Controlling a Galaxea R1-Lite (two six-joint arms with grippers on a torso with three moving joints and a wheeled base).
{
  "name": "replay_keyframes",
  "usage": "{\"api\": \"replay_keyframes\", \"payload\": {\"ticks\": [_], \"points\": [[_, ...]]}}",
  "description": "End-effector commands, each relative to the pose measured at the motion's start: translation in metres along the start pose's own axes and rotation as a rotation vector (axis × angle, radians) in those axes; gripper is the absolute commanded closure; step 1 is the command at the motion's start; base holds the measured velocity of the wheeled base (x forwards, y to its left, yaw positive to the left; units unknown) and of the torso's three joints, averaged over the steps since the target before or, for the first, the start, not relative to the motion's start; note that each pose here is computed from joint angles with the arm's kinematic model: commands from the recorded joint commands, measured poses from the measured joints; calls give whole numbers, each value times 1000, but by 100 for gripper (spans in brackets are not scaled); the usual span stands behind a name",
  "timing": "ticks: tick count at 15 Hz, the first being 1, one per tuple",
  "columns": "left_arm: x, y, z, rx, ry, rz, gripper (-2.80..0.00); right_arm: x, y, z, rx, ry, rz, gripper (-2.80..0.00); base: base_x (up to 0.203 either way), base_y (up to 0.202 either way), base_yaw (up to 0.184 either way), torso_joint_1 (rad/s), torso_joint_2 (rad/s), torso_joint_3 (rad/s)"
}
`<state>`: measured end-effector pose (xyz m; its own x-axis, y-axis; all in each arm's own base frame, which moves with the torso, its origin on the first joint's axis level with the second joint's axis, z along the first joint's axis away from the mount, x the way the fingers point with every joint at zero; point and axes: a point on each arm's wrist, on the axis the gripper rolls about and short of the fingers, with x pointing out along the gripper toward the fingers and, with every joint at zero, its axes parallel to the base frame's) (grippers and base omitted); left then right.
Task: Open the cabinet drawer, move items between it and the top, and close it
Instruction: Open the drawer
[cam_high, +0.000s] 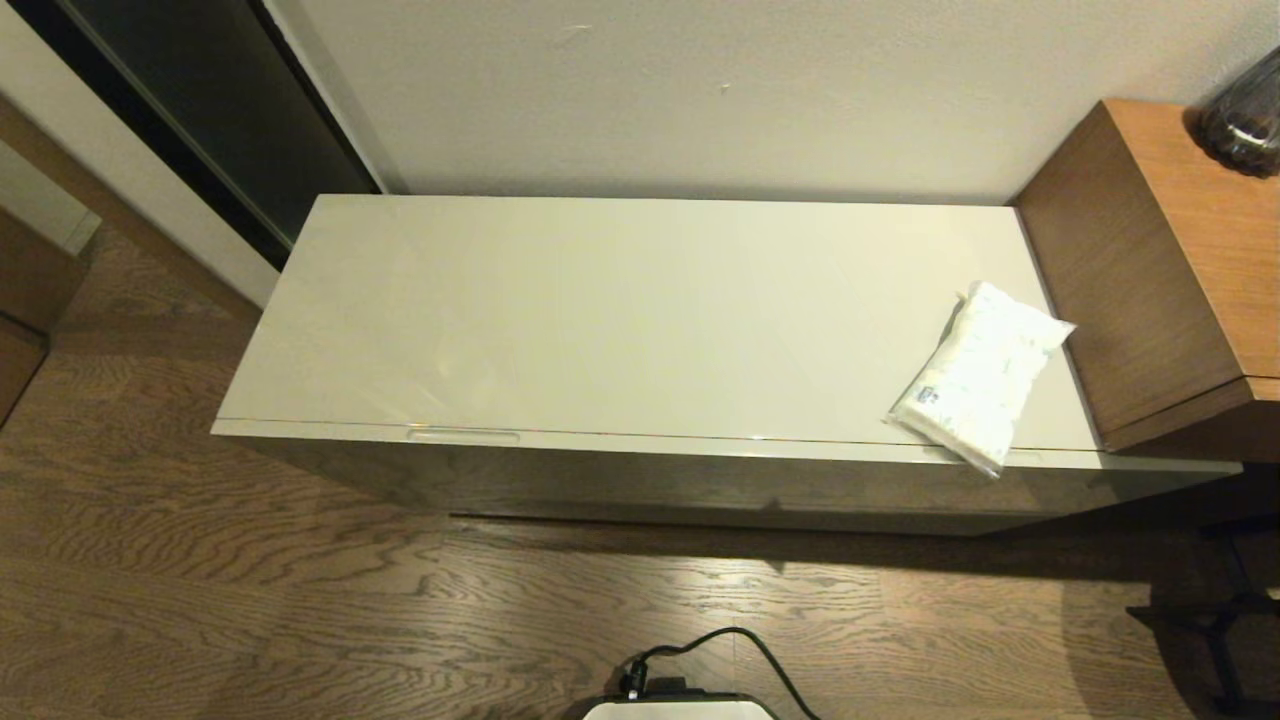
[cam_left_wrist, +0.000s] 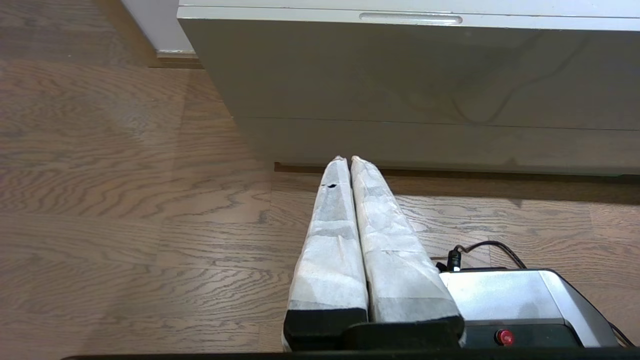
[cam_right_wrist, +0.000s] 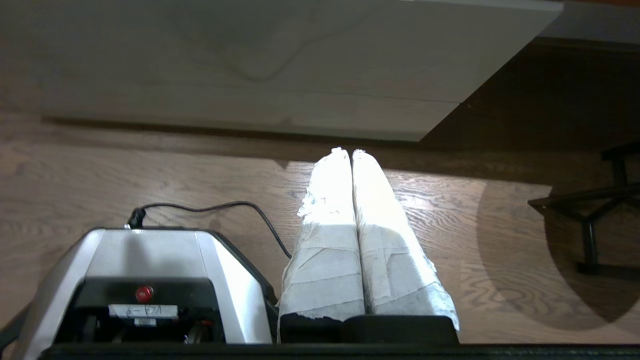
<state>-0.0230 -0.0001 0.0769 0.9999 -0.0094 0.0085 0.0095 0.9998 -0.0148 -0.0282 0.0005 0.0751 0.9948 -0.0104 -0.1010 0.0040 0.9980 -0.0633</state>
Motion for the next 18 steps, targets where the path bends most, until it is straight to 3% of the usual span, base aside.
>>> {"api": "replay_keyframes", "payload": {"ticks": [1,3,6,8,10,14,18], "points": [[0,0,0,0,1,0,0,0,0,2,3,-10,-1,0,0,0,0,0,0,0],[0,0,0,0,1,0,0,-2,0,6,2,-26,1,0,0,0,0,0,0,0],[0,0,0,0,1,0,0,-35,-1,48,4,-83,84,0,0,0,0,0,0,0],[0,0,0,0,1,0,0,-60,0,67,11,-6,160,0,0,0,0,0,0,0],[0,0,0,0,1,0,0,-60,-2,99,53,67,183,0,0,0,0,0,0,0],[0,0,0,0,1,0,0,-14,-7,178,202,384,159,0,0,0,0,0,0,0],[0,0,0,0,1,0,0,64,-10,204,346,748,80,0,0,0,0,0,0,0]]}}
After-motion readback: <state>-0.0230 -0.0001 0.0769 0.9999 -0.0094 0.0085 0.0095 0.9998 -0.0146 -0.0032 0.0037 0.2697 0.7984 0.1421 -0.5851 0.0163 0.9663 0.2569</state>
